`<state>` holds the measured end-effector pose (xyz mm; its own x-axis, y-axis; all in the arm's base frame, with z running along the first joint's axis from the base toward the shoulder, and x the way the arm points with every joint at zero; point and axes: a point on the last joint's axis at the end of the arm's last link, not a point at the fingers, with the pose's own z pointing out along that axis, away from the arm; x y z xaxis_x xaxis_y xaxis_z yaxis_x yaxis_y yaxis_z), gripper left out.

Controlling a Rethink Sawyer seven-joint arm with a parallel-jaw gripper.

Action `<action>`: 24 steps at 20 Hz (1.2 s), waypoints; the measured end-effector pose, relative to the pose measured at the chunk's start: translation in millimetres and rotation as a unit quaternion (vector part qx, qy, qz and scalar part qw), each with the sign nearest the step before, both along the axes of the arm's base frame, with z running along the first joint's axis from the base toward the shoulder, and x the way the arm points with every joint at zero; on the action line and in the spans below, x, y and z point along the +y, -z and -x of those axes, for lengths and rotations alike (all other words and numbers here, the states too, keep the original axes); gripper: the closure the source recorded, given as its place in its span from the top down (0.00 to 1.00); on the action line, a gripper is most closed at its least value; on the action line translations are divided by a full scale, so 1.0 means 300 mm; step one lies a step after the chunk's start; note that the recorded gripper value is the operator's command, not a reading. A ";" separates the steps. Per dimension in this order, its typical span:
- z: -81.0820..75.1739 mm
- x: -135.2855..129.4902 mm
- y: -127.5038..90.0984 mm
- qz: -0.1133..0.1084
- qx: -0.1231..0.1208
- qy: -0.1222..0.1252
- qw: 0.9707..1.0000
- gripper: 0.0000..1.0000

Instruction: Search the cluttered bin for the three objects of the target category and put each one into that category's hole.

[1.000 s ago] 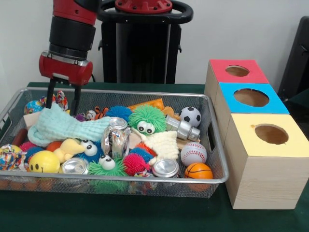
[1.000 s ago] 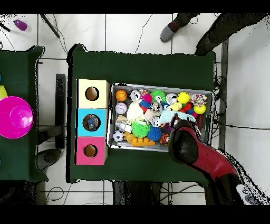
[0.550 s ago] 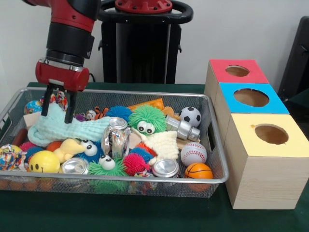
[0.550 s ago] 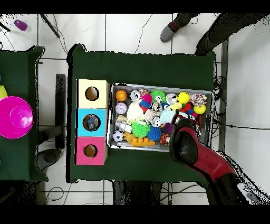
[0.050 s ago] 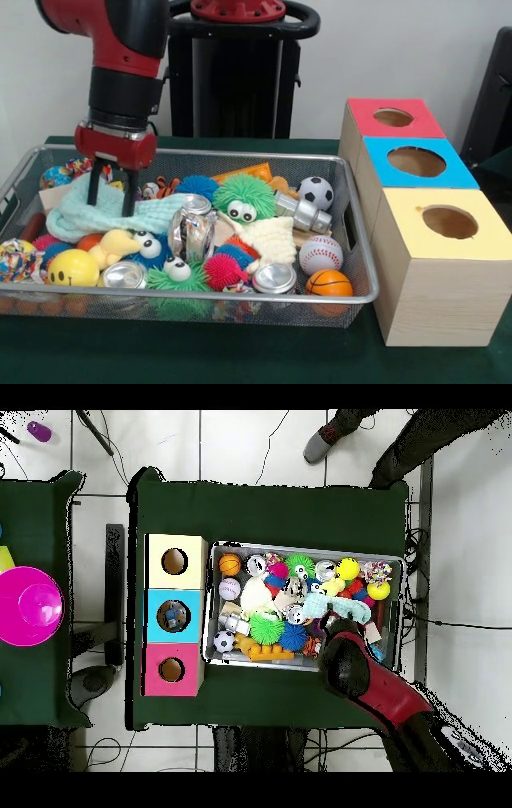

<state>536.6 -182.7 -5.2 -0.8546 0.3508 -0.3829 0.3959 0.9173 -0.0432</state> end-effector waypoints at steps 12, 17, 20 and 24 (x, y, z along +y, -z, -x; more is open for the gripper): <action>0.027 0.026 0.051 -0.007 0.020 0.011 1.000 0.00; 0.055 0.026 0.056 0.006 0.032 0.006 0.999 0.00; 0.062 0.029 0.049 0.011 0.038 0.003 0.999 0.00; 0.057 0.033 0.016 0.006 0.064 -0.004 0.998 0.00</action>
